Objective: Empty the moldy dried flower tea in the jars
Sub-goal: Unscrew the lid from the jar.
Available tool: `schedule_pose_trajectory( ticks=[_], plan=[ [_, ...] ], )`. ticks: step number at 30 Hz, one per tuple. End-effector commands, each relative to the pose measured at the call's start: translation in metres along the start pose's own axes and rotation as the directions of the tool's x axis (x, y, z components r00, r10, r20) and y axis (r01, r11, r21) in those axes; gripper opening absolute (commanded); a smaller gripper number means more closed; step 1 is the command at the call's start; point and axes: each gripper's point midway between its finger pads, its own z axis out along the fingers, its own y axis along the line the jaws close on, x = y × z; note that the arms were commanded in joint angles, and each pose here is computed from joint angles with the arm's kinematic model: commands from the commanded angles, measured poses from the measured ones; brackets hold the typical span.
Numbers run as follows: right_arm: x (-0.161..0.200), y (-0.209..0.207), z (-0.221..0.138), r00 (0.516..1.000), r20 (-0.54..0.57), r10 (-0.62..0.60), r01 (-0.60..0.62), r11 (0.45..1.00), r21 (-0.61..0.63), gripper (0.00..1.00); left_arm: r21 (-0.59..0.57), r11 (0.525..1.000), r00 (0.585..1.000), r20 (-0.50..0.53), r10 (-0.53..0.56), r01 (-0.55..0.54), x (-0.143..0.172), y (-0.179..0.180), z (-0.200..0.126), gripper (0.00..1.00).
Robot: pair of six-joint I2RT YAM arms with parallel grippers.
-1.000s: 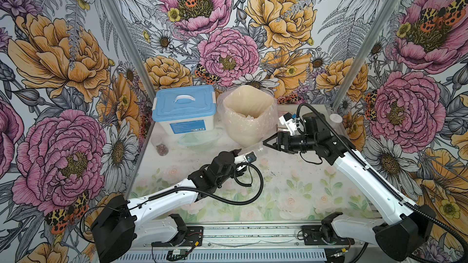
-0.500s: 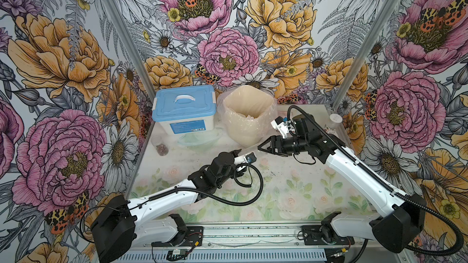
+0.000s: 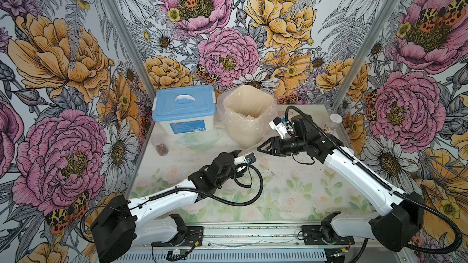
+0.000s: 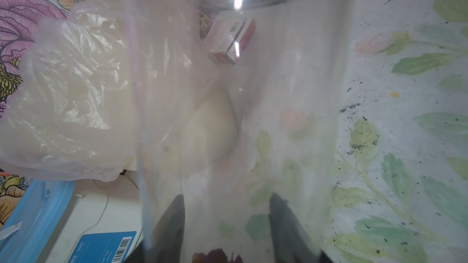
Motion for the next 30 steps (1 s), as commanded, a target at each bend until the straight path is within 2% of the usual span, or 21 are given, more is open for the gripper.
schedule_pose_trajectory(
  ticks=[1,5,8,11,15,17,25,30],
  plan=[
    [-0.005,0.017,-0.008,0.987,0.03,-0.16,0.161,0.987,-0.032,0.45,0.105,0.99,0.99,0.099,-0.101,0.09,-0.016,-0.007,-0.008,0.46],
    [0.001,0.027,-0.018,0.943,0.052,-0.329,0.332,0.942,-0.056,0.43,0.269,0.948,0.96,0.173,-0.222,0.171,-0.032,-0.016,-0.02,0.46],
    [0.012,0.024,-0.025,0.877,0.07,-0.475,0.478,0.878,-0.029,0.43,0.383,0.902,0.933,0.207,-0.294,0.199,-0.045,-0.021,-0.031,0.45],
    [0.019,0.019,-0.032,0.793,0.08,-0.603,0.604,0.797,0.013,0.43,0.49,0.853,0.923,0.216,-0.317,0.179,-0.053,-0.032,-0.04,0.46],
    [0.023,0.017,-0.038,0.713,0.085,-0.696,0.694,0.718,0.049,0.38,0.61,0.775,0.915,0.199,-0.351,0.165,-0.06,-0.046,-0.048,0.47],
    [0.023,0.018,-0.038,0.7,0.088,-0.709,0.708,0.705,0.046,0.37,0.633,0.755,0.915,0.183,-0.359,0.17,-0.06,-0.049,-0.046,0.47],
    [0.026,0.02,-0.039,0.675,0.092,-0.732,0.733,0.68,0.024,0.37,0.639,0.749,0.915,0.175,-0.363,0.175,-0.06,-0.048,-0.045,0.47],
    [0.028,0.019,-0.036,0.694,0.086,-0.715,0.718,0.696,0.006,0.41,0.624,0.76,0.911,0.182,-0.371,0.185,-0.061,-0.045,-0.043,0.48]
  ],
)
